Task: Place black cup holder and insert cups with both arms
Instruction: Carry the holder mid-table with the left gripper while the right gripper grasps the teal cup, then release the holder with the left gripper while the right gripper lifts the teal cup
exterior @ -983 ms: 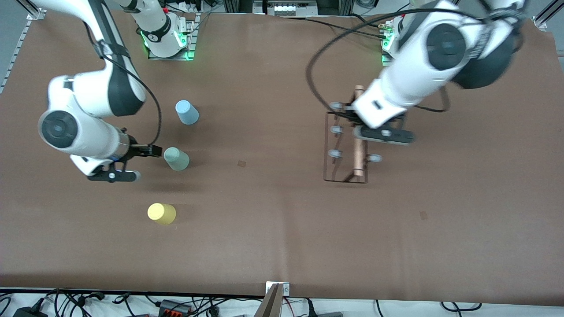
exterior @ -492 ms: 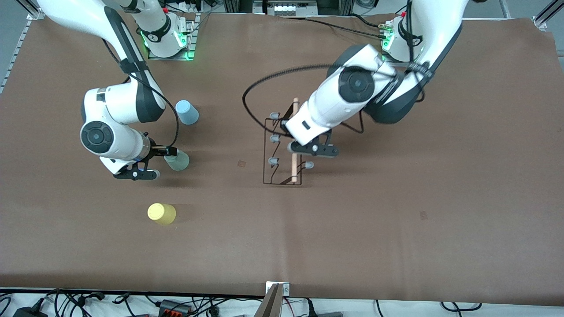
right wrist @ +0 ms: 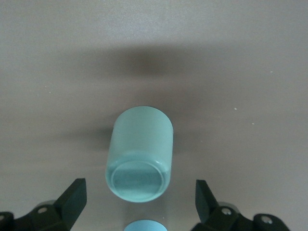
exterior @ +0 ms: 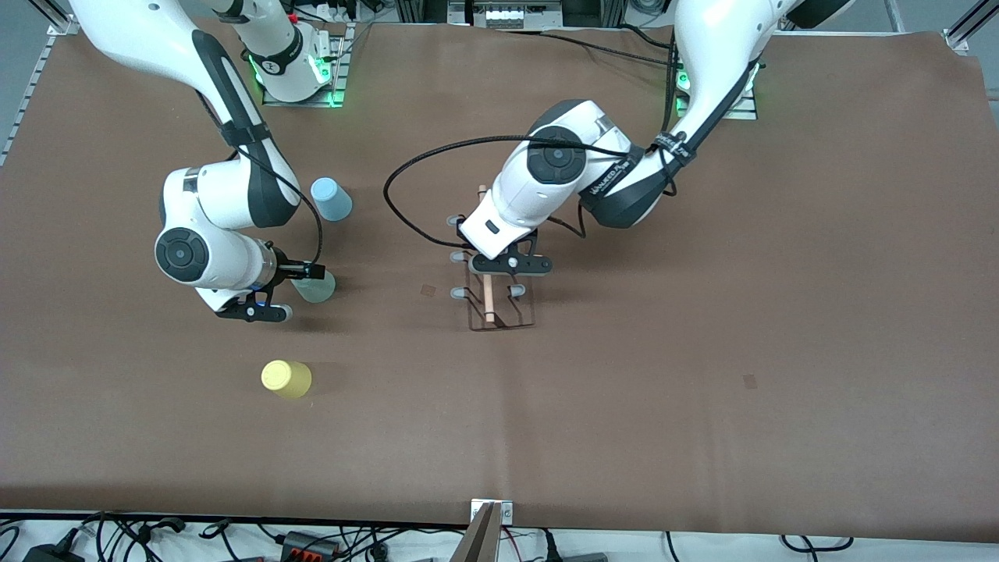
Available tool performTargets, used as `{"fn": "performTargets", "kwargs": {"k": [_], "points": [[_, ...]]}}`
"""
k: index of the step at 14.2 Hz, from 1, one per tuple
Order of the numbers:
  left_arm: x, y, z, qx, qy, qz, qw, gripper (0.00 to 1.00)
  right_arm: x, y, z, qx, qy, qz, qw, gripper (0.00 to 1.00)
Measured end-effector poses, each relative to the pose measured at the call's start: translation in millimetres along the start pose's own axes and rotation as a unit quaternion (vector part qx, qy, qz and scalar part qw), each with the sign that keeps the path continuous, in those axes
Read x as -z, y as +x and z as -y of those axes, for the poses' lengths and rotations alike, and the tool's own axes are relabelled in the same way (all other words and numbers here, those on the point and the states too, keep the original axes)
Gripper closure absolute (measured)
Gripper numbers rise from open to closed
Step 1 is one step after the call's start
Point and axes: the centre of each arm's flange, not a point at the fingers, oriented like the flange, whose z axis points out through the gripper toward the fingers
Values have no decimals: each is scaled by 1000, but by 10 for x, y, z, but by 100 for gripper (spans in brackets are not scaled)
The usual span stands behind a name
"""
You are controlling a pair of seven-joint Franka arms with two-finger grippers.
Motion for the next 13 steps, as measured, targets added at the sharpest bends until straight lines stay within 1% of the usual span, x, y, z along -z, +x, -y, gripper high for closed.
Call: {"fn": "performTargets", "kwargs": {"k": [3,7,8,9,10,12,13], "points": [[-9,29,25,3,2,-1,1000,84,-155,31,9,-4,4,8,1000,0],[-63,-108,-91,-8,4,2,1000,84,-312,46,4,-6,1,20,1000,0],[-70,-124,-105,-10,4,3,1000,84,-327,47,3,-6,1,22,1000,7],[-72,-126,-106,-10,4,3,1000,84,-326,50,3,-6,1,21,1000,7],[-76,-121,-101,-9,4,3,1000,84,-302,62,6,-7,1,19,1000,15],[-128,-108,-82,-10,9,3,1000,84,-174,122,30,-6,5,5,1000,36],[-192,-104,-70,-17,17,-1,1000,84,-72,159,49,-5,8,-3,1000,36]]}}
